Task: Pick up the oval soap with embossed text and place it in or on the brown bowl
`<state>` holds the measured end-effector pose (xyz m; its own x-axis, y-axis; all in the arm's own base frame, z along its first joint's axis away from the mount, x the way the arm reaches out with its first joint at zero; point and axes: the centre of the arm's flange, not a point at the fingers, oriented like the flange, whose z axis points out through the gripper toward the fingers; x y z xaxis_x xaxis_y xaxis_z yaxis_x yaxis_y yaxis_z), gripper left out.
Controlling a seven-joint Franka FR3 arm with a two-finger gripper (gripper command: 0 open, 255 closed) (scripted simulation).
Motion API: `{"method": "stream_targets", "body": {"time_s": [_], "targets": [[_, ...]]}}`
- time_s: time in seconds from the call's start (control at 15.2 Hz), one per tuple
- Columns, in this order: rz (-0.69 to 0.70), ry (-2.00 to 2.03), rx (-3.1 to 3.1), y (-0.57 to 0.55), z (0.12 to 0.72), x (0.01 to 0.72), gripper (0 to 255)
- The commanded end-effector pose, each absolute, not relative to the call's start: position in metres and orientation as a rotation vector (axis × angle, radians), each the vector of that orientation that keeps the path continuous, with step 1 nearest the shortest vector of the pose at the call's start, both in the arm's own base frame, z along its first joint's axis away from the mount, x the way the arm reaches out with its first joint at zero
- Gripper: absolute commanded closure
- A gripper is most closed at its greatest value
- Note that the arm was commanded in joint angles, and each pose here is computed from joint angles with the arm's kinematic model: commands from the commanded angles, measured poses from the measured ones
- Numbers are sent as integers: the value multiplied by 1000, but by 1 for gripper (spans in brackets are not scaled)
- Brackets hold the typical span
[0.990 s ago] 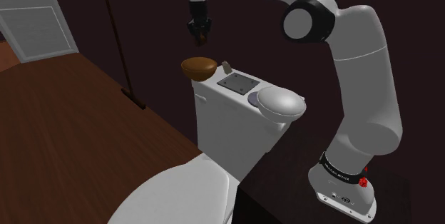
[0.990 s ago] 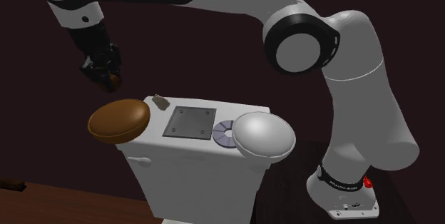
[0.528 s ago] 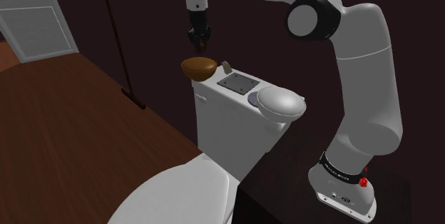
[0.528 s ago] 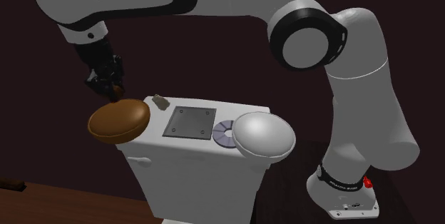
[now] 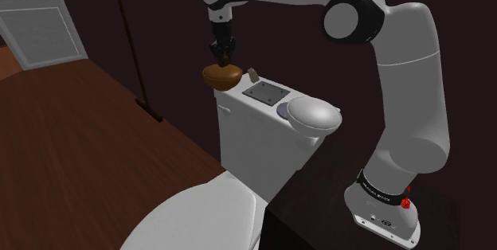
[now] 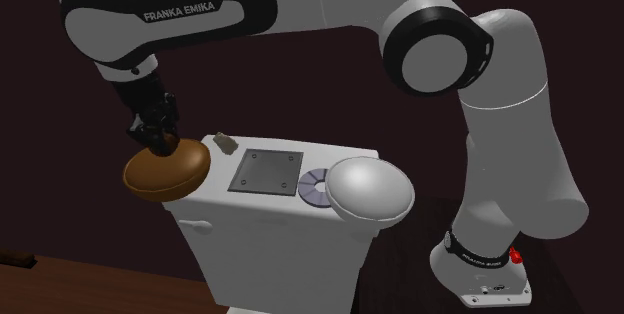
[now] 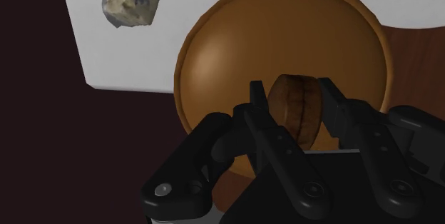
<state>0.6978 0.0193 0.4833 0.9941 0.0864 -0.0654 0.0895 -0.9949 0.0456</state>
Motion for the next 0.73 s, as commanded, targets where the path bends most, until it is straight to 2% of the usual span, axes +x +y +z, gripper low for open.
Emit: {"method": "stream_targets", "body": {"time_s": [0.0, 0.26, 0.33, 0.66], "targets": [[-97, 136, 3089, 19, 482, 698, 255], [-97, 136, 3089, 19, 482, 698, 255], [-97, 136, 3089, 19, 482, 698, 0], [-97, 136, 3089, 19, 482, 698, 0]]}}
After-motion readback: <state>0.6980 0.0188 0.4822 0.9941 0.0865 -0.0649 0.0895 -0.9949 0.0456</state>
